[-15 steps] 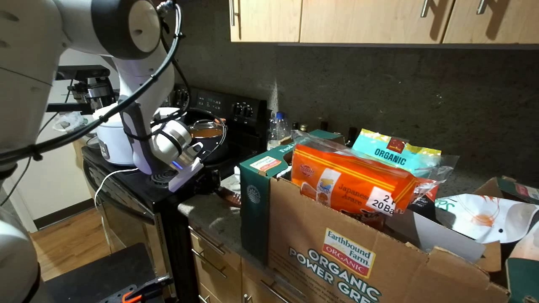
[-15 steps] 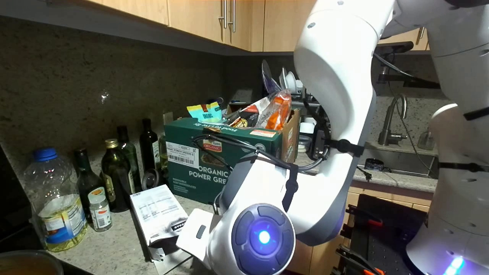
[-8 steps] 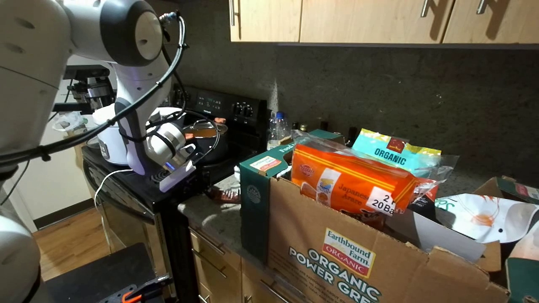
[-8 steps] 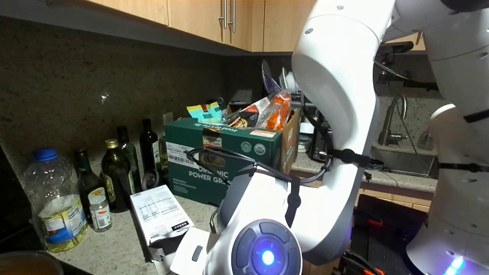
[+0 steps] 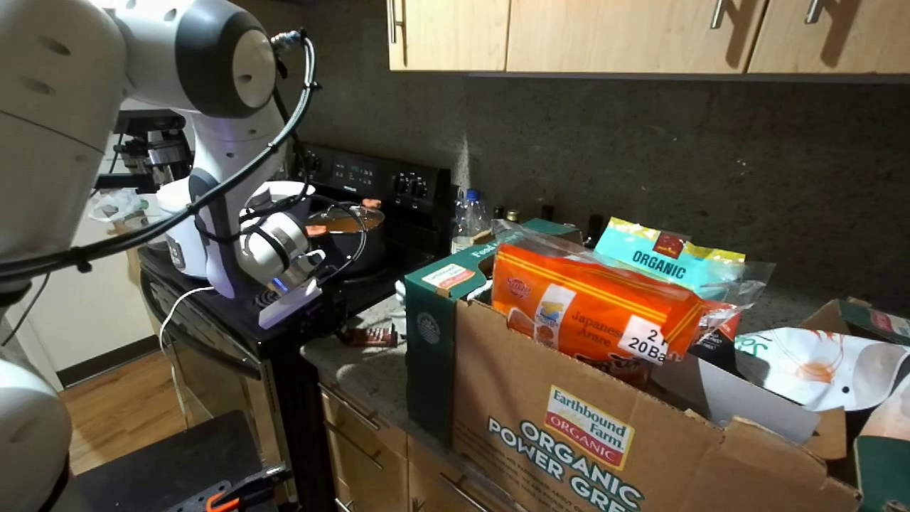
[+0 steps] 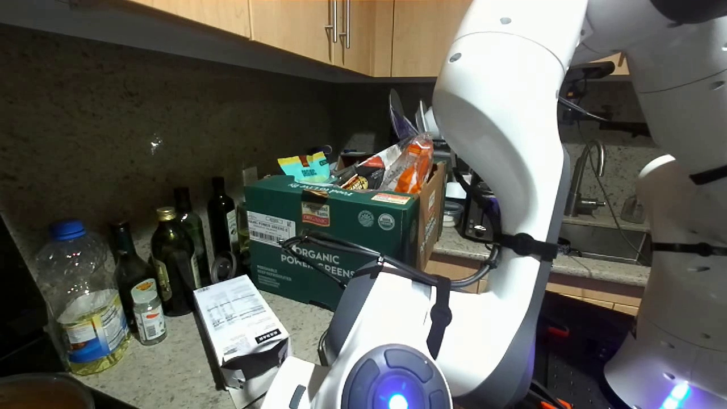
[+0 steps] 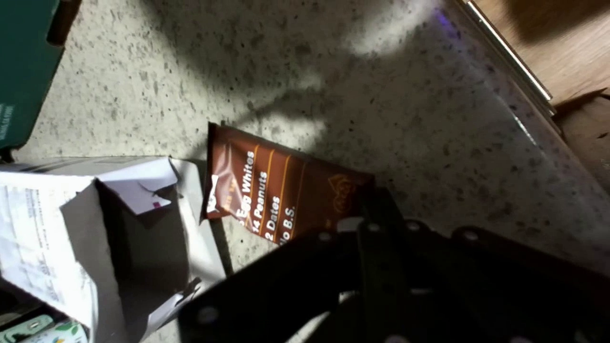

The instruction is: Take a packet out of the white box

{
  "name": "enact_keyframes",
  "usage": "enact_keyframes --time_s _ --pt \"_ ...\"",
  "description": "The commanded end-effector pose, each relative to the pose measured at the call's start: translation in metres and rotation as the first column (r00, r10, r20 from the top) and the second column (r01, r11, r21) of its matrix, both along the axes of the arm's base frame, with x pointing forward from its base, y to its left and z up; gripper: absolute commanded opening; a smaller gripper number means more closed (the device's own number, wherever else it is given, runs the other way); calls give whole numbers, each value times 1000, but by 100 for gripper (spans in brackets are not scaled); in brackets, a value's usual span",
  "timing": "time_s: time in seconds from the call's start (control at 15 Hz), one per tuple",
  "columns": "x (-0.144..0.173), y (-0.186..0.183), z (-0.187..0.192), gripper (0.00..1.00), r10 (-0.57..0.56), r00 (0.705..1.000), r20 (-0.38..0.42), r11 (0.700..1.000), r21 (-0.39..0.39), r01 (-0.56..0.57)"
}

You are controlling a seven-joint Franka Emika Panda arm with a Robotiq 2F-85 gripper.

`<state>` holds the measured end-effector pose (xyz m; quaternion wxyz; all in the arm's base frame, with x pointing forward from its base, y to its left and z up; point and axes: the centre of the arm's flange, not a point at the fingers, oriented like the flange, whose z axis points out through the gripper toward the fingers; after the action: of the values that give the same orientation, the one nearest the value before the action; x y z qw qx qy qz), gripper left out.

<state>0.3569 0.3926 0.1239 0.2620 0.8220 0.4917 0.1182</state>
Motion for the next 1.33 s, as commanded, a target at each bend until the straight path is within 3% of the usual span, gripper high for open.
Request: enact_keyframes --time_s 0.0,0.2,0.27,0.33,0.53,0.8,1.27 --pt "-6 0 3 0 -25 1000 -10 999 25 25" --pt "-4 -2 8 0 -29 999 -20 999 29 29" --pt "-3 -2 9 26 -31 999 -25 999 30 31" --pt "-4 -1 11 27 -30 999 -30 999 32 31" --pt "-3 -2 20 47 -22 999 -28 999 35 23" --pt "-6 2 40 78 -21 1000 -22 997 71 22" --pt "-21 8 86 84 -14 1000 14 994 106 13"
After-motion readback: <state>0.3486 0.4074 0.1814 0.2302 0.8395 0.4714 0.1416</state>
